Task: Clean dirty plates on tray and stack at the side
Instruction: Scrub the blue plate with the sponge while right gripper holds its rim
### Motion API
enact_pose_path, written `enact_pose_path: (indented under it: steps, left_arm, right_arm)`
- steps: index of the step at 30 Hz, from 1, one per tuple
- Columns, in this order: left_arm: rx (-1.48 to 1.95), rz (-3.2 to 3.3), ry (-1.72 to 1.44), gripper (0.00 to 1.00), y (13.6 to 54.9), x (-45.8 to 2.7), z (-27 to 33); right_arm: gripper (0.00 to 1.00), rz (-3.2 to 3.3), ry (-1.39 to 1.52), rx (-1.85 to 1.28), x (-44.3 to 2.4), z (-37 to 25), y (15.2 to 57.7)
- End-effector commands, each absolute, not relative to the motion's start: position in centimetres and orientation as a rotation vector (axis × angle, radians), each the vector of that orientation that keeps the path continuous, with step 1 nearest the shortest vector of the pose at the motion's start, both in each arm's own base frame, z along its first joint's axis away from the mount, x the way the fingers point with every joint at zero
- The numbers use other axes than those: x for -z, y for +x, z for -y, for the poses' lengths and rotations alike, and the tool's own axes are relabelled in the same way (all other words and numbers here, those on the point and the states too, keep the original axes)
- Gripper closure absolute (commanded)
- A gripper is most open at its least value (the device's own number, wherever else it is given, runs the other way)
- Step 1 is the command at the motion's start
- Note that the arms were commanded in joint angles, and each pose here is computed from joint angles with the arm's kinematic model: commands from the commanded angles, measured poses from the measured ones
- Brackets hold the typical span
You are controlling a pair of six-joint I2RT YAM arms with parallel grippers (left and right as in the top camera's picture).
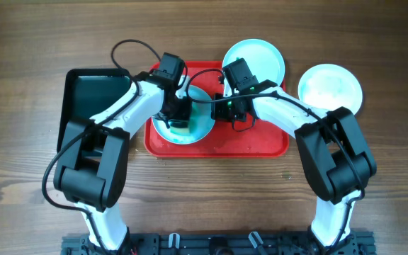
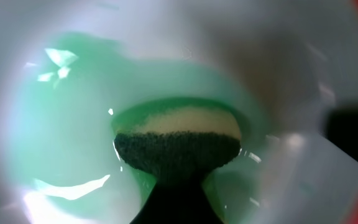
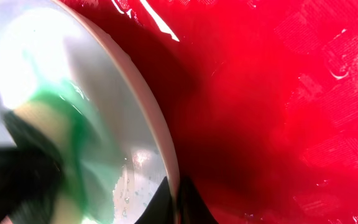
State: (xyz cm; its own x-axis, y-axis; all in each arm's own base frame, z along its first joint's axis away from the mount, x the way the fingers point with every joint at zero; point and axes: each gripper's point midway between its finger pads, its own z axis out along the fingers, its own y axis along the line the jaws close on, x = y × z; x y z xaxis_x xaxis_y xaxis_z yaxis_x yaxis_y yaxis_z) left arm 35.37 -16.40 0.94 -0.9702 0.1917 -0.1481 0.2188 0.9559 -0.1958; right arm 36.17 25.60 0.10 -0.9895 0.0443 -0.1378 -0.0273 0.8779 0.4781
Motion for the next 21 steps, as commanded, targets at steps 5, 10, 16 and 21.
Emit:
enact_pose_path:
  steps: [5, 10, 16, 21]
  left_arm:
    - [-0.001, -2.896, 0.082, 0.96, 38.0, 1.2, 13.7]
    - [-0.298, -2.697, -0.241, 0.96, 40.8, -0.3, 9.5]
    - [-0.192, -2.829, -0.290, 0.96, 38.2, 0.9, 10.8]
    - [0.252, -3.092, 0.078, 0.96, 33.5, 1.7, 16.0]
  right_arm:
    - [0.96, -2.945, 0.012, -0.722, 1.4, -25.4, 35.6]
    - [0.96, -2.945, 0.011, -0.722, 1.4, -25.4, 35.6]
    - [0.96, -2.945, 0.010, -0.722, 1.4, -25.4, 35.6]
    - [0.96, -2.945, -0.029, -0.759, 1.3, -25.8, 35.4]
